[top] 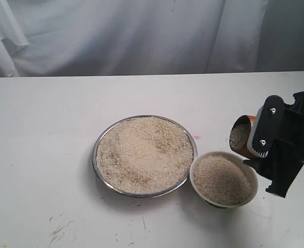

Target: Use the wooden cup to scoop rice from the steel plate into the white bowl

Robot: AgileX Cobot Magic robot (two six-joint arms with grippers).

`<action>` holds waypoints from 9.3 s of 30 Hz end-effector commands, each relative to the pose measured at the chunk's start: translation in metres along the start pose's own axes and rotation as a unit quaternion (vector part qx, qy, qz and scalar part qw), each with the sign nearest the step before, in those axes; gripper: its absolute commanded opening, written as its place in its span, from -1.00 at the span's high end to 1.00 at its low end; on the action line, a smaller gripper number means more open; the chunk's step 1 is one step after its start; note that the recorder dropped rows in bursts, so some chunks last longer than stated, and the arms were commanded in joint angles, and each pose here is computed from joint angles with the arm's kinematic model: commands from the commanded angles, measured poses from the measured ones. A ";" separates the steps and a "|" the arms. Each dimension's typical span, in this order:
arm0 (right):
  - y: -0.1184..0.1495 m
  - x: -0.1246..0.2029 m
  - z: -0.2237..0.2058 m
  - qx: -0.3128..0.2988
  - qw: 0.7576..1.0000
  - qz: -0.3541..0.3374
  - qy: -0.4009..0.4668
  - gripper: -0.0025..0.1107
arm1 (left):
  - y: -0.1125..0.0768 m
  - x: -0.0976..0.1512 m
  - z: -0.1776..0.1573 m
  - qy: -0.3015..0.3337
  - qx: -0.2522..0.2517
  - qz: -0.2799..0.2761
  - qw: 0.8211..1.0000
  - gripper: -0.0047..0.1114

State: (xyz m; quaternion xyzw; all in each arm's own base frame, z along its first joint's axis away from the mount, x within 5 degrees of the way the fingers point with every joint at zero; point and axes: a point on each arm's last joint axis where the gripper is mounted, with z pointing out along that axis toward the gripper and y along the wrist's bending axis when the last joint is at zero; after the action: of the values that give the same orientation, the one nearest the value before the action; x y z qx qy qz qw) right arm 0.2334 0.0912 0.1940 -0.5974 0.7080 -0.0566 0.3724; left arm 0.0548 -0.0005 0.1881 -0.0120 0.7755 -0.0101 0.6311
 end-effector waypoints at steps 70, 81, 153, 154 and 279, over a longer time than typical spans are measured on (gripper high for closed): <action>0.018 0.010 0.001 -0.007 0.989 -0.131 0.067 0.96 | 0.000 0.001 0.000 -0.003 0.001 -0.002 1.000 0.92; 0.023 0.002 0.002 -0.011 0.983 -0.173 0.061 0.96 | 0.000 0.001 0.000 -0.003 0.001 -0.002 1.000 0.92; 0.014 -0.011 0.019 -0.020 0.936 -0.325 0.135 0.96 | 0.000 0.001 0.000 -0.003 0.001 -0.002 1.000 0.92; 0.014 -0.013 0.020 -0.020 0.935 -0.329 0.134 0.96 | 0.000 0.001 0.000 -0.003 0.001 -0.002 1.000 0.92; -0.024 -0.175 0.050 0.066 0.964 -0.256 0.018 0.96 | 0.000 0.001 0.000 -0.003 0.001 -0.002 1.000 0.92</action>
State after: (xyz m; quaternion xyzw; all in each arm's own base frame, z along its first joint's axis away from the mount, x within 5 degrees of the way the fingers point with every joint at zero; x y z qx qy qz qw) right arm 0.2827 0.2456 0.2534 -0.7212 0.5434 -0.1913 0.3847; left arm 0.0548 -0.0005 0.1881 -0.0120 0.7755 -0.0101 0.6311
